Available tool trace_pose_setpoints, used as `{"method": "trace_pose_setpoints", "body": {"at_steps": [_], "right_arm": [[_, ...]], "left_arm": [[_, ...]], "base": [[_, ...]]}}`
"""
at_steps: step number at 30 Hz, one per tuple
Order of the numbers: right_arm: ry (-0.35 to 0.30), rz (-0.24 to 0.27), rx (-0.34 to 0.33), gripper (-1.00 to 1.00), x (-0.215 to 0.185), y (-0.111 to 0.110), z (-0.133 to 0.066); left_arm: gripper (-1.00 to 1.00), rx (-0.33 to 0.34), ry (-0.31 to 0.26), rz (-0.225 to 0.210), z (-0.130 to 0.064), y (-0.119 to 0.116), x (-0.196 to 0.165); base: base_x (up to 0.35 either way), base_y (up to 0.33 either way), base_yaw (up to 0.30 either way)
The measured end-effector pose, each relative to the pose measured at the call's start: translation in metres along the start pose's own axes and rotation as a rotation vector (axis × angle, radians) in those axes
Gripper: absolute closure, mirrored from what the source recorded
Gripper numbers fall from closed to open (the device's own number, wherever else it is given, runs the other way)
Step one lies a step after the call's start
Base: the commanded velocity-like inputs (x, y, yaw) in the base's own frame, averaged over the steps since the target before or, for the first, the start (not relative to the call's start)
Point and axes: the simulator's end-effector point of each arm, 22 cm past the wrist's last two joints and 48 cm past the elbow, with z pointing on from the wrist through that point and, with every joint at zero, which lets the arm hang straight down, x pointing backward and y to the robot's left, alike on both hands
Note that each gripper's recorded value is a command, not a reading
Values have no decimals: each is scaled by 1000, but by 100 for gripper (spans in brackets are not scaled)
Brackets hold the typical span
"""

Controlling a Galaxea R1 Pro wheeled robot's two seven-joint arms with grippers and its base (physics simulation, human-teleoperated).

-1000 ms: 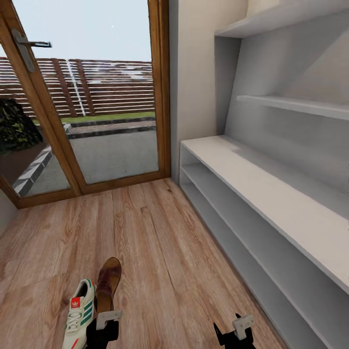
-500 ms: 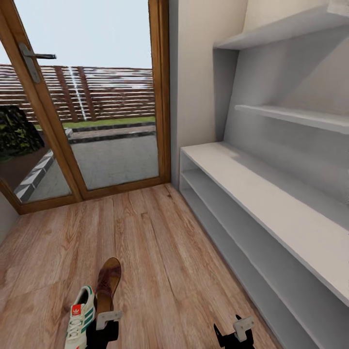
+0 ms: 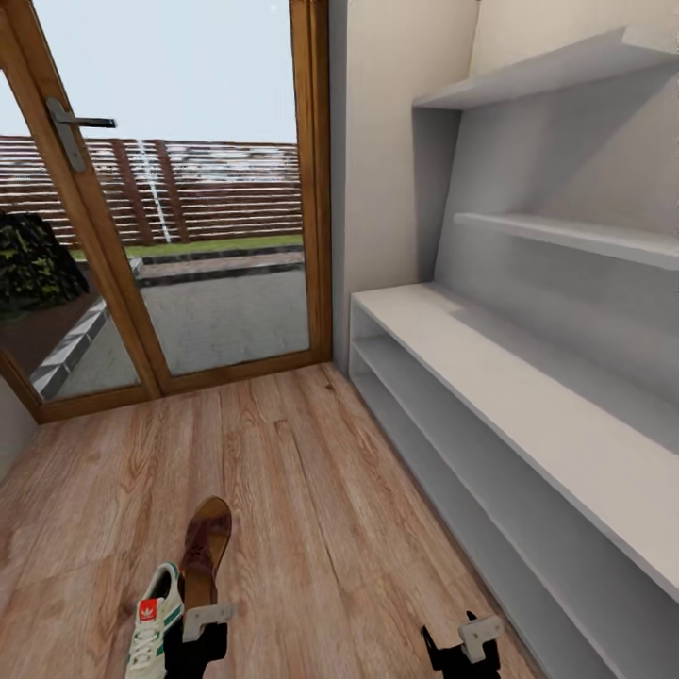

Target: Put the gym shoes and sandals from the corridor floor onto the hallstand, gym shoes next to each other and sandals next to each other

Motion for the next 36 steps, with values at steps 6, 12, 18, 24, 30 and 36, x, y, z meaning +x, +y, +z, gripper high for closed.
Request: {"method": "trace_pose_setpoints", "body": {"at_steps": [6, 12, 18, 24, 30, 36], "right_arm": [[-2, -3, 26, -100, -1, -6, 0], [11, -2, 26, -100, 4, -5, -2], [13, -2, 25, -100, 5, -4, -3], [12, 1, 28, -100, 4, -3, -2], [11, 4, 56, -100, 4, -6, -2], [11, 3, 60, -100, 4, -7, -2]], "left_arm": [[100, -13, -26, -5, -3, 5, -2], [100, -20, -28, -9, -4, 8, -1], [100, -19, -23, -8, -5, 7, 2], [100, -19, -26, -9, -6, 8, 2], [100, -19, -26, -9, -7, 7, 2], [100, -18, -26, -8, -7, 7, 3]], "base": [[0, 0, 0], [0, 0, 0], [0, 0, 0], [0, 0, 63], [115, -47, 250], [170, -199, 257]]}}
